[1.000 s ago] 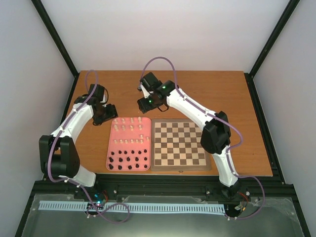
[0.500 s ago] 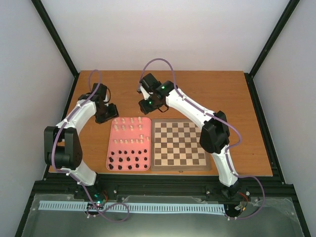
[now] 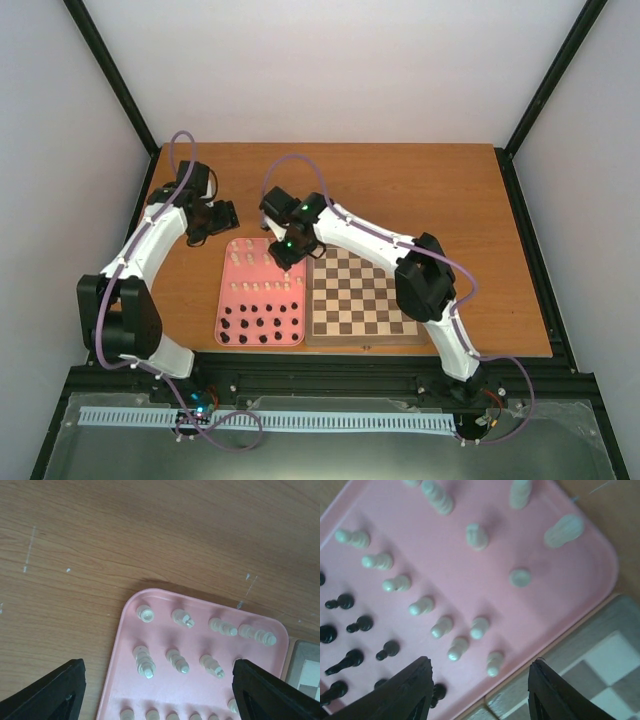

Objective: Set up the chess pieces on the board
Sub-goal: Pick up the chess piece from the storage box.

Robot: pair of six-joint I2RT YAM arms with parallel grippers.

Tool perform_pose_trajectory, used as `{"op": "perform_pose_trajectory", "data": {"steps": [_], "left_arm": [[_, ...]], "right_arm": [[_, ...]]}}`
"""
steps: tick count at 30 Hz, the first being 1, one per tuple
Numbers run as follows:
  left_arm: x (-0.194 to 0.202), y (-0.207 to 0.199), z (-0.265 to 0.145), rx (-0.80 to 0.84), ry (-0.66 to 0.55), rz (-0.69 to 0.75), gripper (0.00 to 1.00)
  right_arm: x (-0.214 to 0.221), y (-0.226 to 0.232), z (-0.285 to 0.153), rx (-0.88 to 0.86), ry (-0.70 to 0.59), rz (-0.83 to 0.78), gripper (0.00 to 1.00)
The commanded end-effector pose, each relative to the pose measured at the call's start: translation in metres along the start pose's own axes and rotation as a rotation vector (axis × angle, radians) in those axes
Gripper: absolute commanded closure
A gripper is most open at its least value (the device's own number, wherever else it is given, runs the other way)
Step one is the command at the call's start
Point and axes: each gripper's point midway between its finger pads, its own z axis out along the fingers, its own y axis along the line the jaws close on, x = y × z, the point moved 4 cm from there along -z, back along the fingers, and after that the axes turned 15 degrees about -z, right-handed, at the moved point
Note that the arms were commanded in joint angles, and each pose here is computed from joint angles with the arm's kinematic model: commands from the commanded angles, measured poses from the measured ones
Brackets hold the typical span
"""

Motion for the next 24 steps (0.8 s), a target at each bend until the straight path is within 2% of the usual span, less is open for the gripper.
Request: {"op": "perform_pose_trajectory", "data": {"steps": [1,5,8,24], "left_arm": [[-0.008,-0.002,-0.027,-0.002,-0.075,0.034,0.17],[-0.006,-0.002,-0.03,0.012,-0.077,0.031,0.16],[-0.005,-0.002,-0.031,0.015,-0.074,0.032,0.16],[-0.007,-0.003,-0.034,0.012,-0.084,0.042,0.16]], "right_arm": [[0.006,0.008,0.003,-0.028,0.017,0.051,0.48],[0.003,0.006,0.008,-0.017,0.022,0.059,0.49],[0.003,0.002,0.017,0.002,0.039,0.065,0.54],[-0.013,-0.008,0.043,0.057,0.006,0.069,0.58]]}}
